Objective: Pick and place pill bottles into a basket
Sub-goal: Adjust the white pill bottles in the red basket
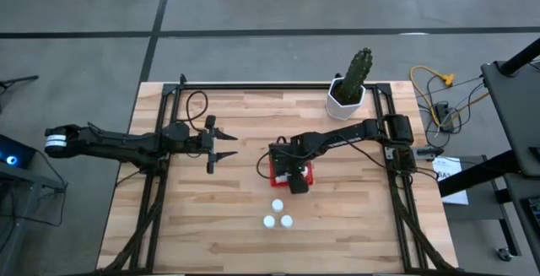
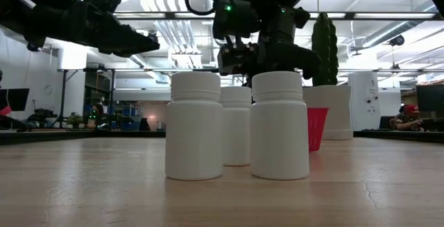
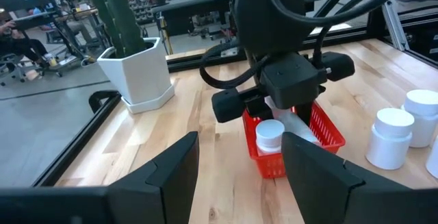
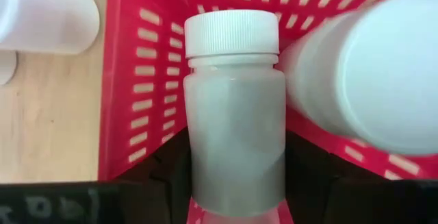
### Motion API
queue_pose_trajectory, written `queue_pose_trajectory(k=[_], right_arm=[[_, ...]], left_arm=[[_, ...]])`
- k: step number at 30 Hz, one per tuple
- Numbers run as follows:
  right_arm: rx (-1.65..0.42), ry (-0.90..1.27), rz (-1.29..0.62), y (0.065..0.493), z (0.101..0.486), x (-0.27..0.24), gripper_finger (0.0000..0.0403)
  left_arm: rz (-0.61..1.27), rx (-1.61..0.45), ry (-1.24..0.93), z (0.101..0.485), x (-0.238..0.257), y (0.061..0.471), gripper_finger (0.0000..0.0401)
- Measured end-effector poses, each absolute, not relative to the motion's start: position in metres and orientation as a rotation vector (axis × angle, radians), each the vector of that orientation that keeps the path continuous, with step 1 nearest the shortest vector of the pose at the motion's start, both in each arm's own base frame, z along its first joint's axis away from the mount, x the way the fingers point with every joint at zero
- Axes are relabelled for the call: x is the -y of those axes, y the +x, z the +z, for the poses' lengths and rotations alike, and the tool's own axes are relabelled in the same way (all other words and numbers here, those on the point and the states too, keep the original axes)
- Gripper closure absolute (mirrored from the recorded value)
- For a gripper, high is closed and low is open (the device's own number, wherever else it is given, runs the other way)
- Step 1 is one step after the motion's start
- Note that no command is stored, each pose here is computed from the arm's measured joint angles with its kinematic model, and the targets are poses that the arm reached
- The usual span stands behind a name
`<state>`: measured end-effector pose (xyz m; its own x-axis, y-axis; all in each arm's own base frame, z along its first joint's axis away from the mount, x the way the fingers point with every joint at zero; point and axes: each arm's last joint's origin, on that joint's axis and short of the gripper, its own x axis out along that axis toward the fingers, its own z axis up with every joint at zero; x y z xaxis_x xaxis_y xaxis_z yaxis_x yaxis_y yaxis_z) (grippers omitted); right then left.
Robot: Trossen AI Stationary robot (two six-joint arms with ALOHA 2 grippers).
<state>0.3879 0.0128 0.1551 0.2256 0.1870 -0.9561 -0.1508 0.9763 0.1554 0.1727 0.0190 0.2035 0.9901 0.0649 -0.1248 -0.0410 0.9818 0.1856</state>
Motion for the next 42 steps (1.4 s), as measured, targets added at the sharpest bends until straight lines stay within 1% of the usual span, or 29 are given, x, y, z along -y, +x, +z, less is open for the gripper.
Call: queue_pose_trajectory(k=[15,23,36,42], right_arm=[[-1.381,0.038,0.230,0.386,0.164,-0.013,0.0246],[-1.383,0.012,0.244,0.389,0.177,-0.012,0.0245],[-1.409,-0.014,0.229,0.394,0.209,-0.007,0.0246],[-1.384,-0.058,0.213,0.399,0.236,-0.003,0.0245]], left_arm=[[0.054,-0.125,0.185,0.204,-0.019,0.172,0.0210],[0.055,-0.112,0.188,0.206,-0.019,0.171,0.0210],[0.055,-0.106,0.189,0.208,-0.019,0.169,0.0210],[0.056,-0.105,0.189,0.208,-0.019,0.169,0.0210]])
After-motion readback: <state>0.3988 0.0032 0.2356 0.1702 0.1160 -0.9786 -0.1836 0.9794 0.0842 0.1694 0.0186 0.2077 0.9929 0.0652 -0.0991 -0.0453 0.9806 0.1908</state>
